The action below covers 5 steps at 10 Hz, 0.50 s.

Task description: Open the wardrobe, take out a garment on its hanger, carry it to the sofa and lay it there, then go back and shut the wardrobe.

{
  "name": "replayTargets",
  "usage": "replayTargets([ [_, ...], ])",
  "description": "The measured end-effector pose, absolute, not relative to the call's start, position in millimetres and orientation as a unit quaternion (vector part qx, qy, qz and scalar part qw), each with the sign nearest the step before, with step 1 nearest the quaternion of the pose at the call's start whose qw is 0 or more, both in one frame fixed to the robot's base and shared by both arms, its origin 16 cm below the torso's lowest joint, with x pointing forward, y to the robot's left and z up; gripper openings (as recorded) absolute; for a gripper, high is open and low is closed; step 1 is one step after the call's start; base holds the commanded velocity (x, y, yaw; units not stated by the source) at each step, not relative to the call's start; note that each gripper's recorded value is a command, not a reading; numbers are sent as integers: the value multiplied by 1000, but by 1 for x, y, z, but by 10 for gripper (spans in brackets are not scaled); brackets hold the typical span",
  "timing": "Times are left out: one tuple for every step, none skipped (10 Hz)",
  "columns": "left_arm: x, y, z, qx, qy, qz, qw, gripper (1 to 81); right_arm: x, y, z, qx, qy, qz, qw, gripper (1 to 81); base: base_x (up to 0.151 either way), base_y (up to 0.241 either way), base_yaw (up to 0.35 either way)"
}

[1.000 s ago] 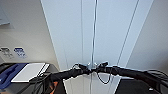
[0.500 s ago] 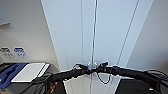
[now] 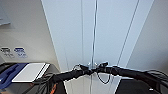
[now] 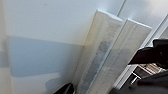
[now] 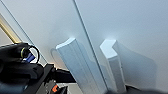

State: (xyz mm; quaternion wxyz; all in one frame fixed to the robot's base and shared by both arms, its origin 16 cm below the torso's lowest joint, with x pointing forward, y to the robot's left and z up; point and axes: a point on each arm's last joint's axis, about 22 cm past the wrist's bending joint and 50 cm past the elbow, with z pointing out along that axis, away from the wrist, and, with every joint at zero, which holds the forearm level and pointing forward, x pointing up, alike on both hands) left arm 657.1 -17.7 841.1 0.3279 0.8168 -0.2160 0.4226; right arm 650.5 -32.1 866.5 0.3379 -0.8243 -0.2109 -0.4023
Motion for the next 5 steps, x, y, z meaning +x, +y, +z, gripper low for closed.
replayTargets([
  [657, -18, 841, 817, -216, 423, 328, 811, 650, -31, 867, -824, -211, -402, 339, 811, 0, 0, 0],
  [656, -19, 842, 816, -217, 422, 330, 811, 650, -31, 867, -824, -211, -402, 339, 811, 0, 0, 0],
  [655, -20, 842, 816, -218, 421, 332, 811, 650, -30, 867, -824, -211, -402, 339, 811, 0, 0, 0],
  [654, -20, 843, 815, -219, 421, 333, 811, 650, -29, 867, -824, -211, -402, 340, 811, 0, 0, 0],
  [651, -22, 844, 814, -220, 420, 335, 811, 650, -29, 867, -824, -211, -402, 340, 811, 0, 0, 0],
])
